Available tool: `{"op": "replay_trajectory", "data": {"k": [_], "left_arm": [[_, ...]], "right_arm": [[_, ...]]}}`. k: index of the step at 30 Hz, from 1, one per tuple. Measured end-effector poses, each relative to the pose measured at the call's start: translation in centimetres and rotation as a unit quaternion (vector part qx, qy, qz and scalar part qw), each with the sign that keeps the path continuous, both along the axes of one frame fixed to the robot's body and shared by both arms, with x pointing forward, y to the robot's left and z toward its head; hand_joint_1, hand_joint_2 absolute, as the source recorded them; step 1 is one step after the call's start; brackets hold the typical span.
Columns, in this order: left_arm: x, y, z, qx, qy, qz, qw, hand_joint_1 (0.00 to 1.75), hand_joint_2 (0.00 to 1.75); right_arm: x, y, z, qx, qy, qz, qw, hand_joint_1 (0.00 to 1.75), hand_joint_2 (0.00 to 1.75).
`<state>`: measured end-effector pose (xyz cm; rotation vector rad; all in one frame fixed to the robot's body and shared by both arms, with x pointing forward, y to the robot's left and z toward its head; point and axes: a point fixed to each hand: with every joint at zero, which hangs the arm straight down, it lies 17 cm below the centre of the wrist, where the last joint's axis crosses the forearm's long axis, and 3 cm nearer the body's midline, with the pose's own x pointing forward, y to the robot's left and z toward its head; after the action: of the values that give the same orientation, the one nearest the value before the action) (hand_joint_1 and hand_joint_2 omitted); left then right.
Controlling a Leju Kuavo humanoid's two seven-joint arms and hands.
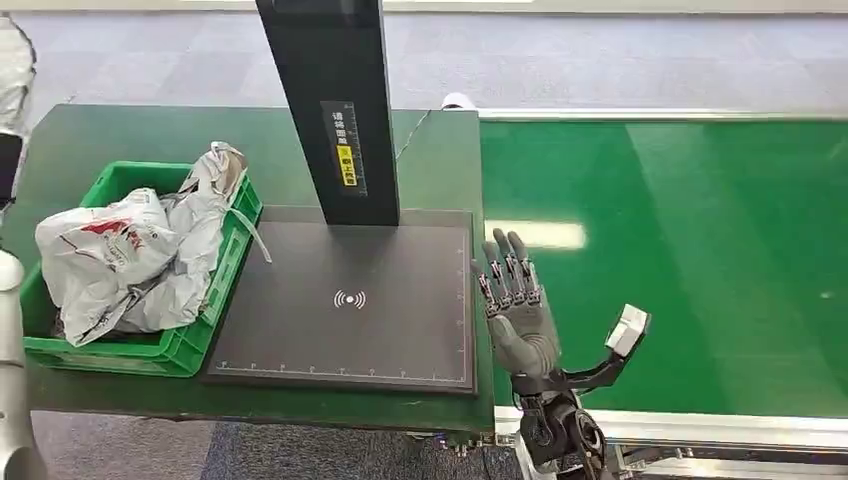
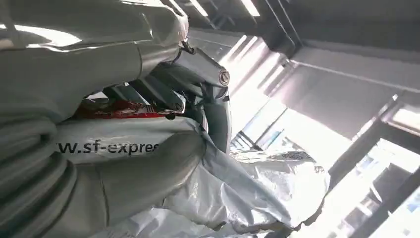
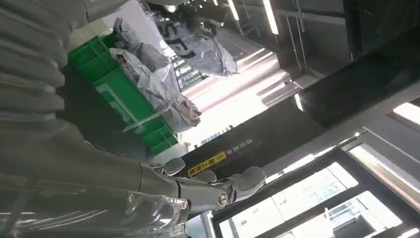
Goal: Moved the parcel from conveyor to table for the left to box.
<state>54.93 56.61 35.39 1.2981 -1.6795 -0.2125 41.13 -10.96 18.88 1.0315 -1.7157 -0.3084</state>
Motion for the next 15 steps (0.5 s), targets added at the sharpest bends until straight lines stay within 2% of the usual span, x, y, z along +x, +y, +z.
{"op": "replay_trajectory", "data": {"k": [5, 15], "left_arm": [[2.7, -3.5, -1.4, 0.023, 0.038, -0.03, 0.999, 1.75, 1.75], [4.1, -6.3, -4.1, 0.02, 0.083, -0.072, 0.994, 1.75, 1.75]], "right_arm": [[0.0, 0.1, 0.1, -0.002, 0.0, 0.001, 1.0, 0.0, 1.75], [0.0, 0.2, 0.0, -0.008, 0.0, 0.004, 1.0, 0.0, 1.75]]}}
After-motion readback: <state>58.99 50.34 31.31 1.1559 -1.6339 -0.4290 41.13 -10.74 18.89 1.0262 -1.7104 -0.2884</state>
